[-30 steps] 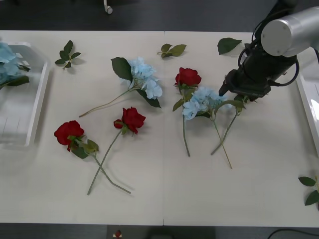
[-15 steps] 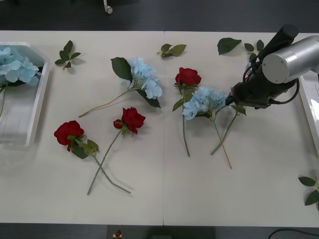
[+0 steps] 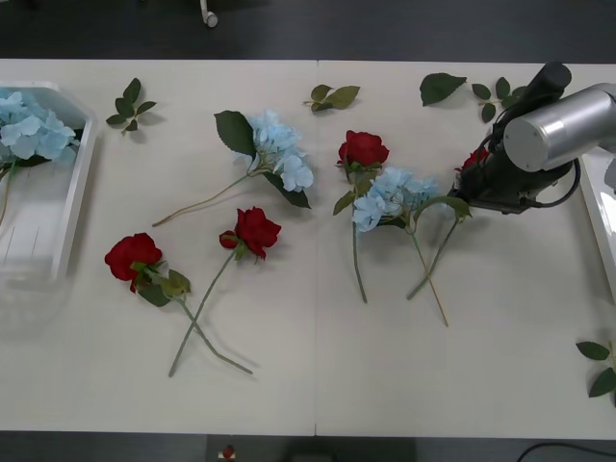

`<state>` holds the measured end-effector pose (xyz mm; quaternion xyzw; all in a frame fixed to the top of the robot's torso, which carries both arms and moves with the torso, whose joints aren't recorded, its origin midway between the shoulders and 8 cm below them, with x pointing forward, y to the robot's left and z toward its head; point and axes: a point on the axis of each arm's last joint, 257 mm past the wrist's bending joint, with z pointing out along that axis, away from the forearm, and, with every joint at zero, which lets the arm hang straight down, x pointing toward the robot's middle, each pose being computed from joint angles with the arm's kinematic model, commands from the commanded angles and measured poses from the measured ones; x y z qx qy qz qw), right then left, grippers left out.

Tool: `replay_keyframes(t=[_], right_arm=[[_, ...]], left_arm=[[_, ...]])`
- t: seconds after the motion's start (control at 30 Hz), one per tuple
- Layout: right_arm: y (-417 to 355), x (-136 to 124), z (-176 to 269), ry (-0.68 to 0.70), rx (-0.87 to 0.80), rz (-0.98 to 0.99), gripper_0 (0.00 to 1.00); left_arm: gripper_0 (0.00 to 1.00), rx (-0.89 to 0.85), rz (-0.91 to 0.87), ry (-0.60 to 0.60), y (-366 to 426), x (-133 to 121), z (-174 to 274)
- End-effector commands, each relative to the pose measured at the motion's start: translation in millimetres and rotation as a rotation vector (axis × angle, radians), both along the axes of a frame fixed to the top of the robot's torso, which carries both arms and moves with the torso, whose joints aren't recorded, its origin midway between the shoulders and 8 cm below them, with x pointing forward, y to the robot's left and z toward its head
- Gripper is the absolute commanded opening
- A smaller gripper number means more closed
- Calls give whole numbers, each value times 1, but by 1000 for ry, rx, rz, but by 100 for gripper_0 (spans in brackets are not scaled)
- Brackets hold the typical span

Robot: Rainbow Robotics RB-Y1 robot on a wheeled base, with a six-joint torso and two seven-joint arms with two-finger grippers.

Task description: Put the red flowers into the right box and the blue flowers into the left box

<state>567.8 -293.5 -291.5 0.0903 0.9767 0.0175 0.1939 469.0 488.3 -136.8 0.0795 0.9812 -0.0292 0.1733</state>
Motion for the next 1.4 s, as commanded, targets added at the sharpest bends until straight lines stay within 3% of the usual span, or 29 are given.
replay_keyframes(t=[0.03,0.13,0.2,0.3,0.37,0.43,0.5,0.7,0.87,1.13,1.4], right_arm=[[11,11,9,-31,-9,44,100],[10,11,8,-31,-9,44,100],[12,11,7,-28,-8,47,93],[14,11,4,-26,-13,52,73],[15,11,2,-24,-13,54,70],[16,12,-1,-25,-21,56,49],[17,13,-3,-27,-21,56,40],[20,16,-5,-36,-15,59,31],[20,17,-5,-40,-11,56,0],[15,24,5,-64,-19,75,0],[-11,34,64,-74,-118,285,0]], left_arm=[[100,3,47,31,-20,-9,25],[100,-17,59,45,-43,-19,20],[100,-10,64,43,-57,-25,14],[100,6,85,23,-83,-39,3],[100,11,87,19,-88,-41,1],[100,13,124,-9,-112,-58,-16],[100,3,141,-17,-124,-63,-24],[100,-57,219,-6,-162,-82,-57],[100,-105,319,31,-189,-89,-83],[100,-140,466,47,-216,-86,-104],[100,-148,615,50,-234,-66,-130]])
